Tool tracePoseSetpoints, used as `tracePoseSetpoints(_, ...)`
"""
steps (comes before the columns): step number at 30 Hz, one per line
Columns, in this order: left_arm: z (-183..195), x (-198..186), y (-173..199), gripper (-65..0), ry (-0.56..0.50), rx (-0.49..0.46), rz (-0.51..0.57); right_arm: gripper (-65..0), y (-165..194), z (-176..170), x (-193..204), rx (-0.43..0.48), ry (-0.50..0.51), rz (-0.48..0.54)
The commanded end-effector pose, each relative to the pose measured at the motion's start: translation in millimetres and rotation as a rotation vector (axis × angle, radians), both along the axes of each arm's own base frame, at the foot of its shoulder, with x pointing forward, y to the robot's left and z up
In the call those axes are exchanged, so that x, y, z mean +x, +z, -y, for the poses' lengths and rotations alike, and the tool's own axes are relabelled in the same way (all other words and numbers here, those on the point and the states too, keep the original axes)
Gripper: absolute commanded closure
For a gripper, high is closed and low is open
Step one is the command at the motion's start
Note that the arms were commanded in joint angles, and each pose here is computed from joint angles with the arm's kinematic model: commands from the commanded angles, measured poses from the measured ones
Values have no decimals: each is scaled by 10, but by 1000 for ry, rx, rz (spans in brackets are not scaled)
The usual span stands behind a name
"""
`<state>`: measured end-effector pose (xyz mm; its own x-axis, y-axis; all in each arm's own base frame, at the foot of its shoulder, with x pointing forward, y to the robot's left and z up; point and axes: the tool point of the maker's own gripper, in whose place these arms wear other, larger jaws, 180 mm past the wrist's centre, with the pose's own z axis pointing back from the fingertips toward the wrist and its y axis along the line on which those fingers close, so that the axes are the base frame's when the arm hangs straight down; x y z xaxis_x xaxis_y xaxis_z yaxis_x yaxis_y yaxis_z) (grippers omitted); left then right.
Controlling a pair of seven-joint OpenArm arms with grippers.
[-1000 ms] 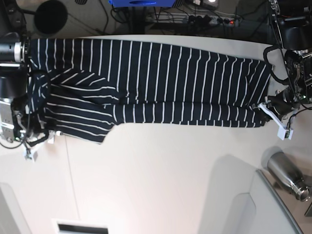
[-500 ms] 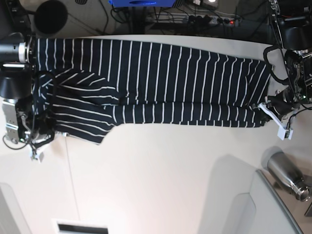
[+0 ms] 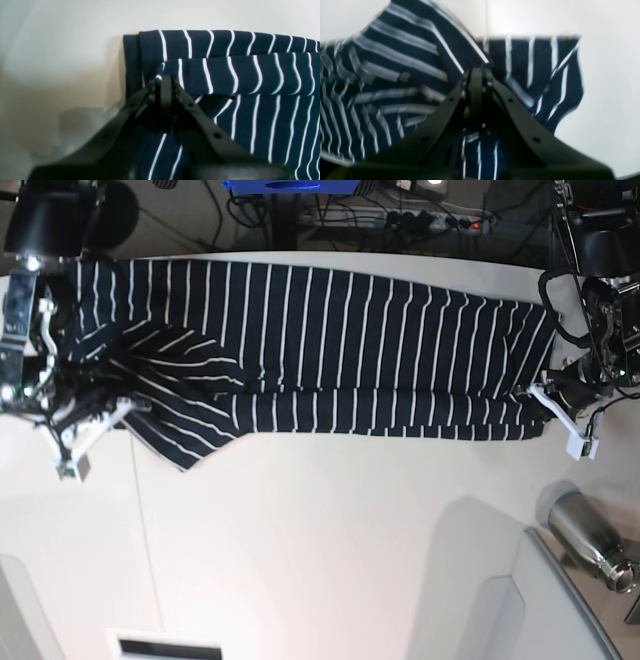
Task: Layout the t-shirt on the table in an organized manner, then fold the t-shirt properly
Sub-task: 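Regrasp the folded shirt end with the right gripper and tuck it flat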
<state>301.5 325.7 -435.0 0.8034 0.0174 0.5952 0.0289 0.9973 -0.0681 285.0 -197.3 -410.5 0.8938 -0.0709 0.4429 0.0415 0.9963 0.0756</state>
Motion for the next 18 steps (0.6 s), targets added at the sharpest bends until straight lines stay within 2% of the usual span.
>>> tracePoseSetpoints(1,-85,107,155,0,0,18,45,0,165,-44,63,4,9,57)
tracePoseSetpoints(7,-83,117,164,0,0,18,48,0,227,-237,-416,28,6,43)
tracePoseSetpoints(11,-83,130,173,0,0,18,51,0,114,-354,-689,55,1,-7)
tracePoseSetpoints(18,-26,130,139,0,-26,22,36,0,-16,-338,-935,51,-1,-65)
